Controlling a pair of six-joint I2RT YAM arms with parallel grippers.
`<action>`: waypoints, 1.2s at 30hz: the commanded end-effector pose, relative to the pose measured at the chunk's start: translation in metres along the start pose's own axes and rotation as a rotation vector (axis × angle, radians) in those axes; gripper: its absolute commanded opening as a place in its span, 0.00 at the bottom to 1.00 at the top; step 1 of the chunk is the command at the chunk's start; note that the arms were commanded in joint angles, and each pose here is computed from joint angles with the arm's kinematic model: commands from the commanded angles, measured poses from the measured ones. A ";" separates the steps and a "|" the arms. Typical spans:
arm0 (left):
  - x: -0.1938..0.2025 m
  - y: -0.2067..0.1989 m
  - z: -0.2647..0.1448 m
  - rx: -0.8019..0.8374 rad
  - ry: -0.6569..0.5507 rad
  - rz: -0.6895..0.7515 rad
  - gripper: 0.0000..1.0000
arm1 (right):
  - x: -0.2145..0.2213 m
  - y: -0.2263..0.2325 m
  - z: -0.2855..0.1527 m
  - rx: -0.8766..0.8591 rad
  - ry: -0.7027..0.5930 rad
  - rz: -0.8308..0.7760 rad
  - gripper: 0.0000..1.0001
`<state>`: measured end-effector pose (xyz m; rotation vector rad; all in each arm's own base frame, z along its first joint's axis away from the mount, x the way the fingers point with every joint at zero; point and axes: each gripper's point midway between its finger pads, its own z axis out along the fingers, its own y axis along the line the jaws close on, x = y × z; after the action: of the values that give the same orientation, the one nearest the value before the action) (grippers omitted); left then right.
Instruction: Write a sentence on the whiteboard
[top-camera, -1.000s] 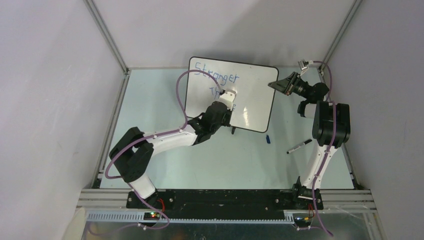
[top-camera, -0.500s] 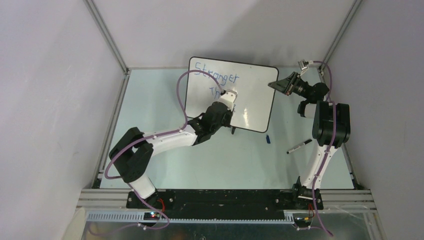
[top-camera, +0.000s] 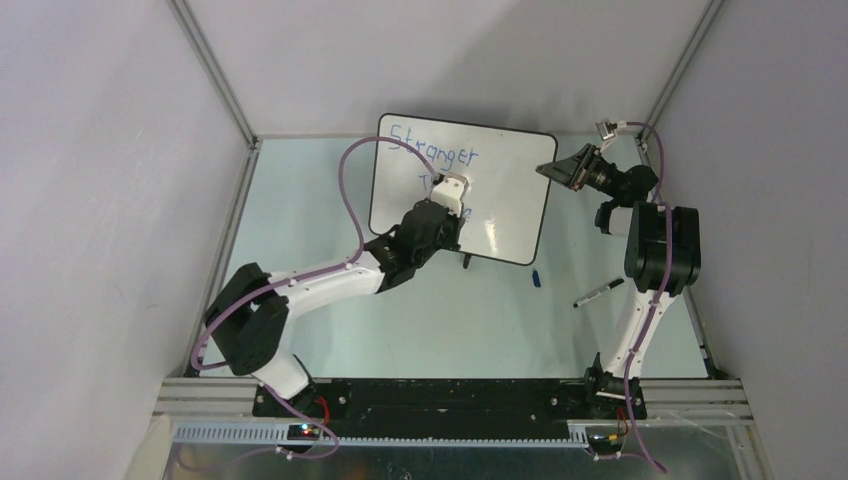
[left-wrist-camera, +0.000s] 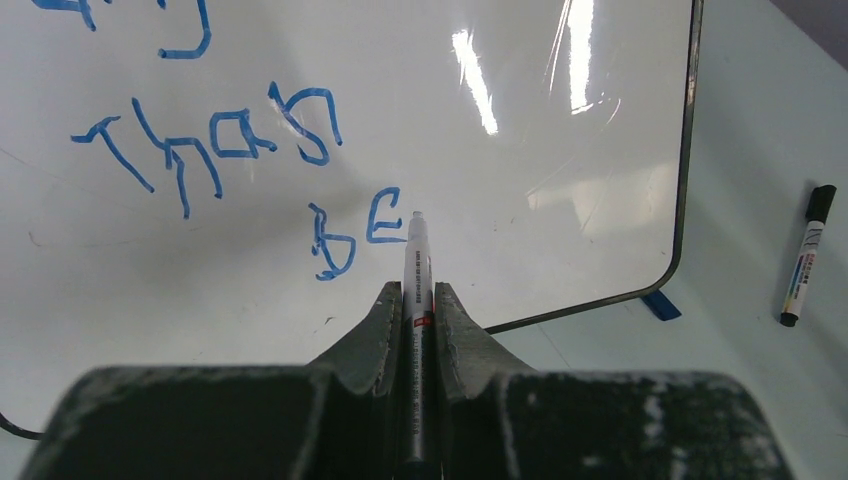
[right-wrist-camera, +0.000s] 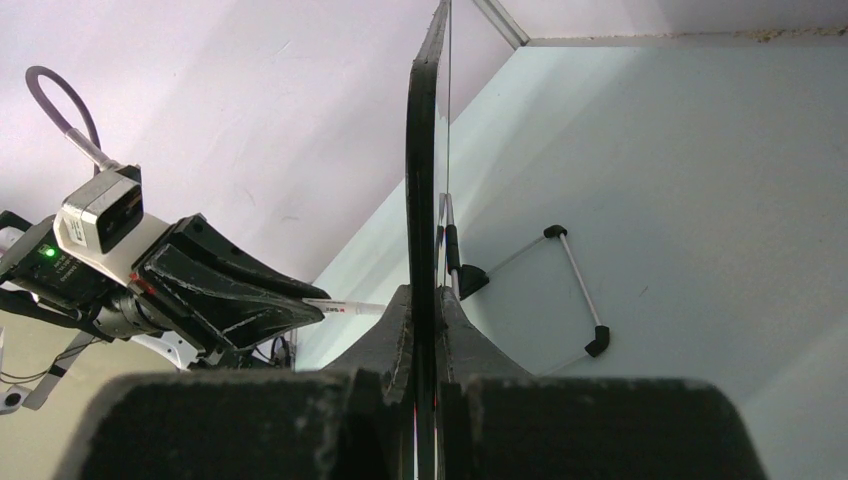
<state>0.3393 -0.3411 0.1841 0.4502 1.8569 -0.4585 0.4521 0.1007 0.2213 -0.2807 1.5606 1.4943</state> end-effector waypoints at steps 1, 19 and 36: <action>-0.015 0.001 0.001 -0.028 -0.041 -0.007 0.00 | -0.021 0.035 0.005 -0.042 -0.017 -0.069 0.00; -0.011 0.005 0.020 -0.059 -0.014 0.011 0.00 | -0.022 0.035 0.004 -0.040 -0.020 -0.072 0.00; -0.012 0.009 0.025 -0.065 -0.016 0.004 0.00 | -0.022 0.035 0.004 -0.040 -0.020 -0.071 0.00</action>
<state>0.3558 -0.3419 0.1637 0.4368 1.9041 -0.3810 0.4521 0.1007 0.2213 -0.2807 1.5606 1.4943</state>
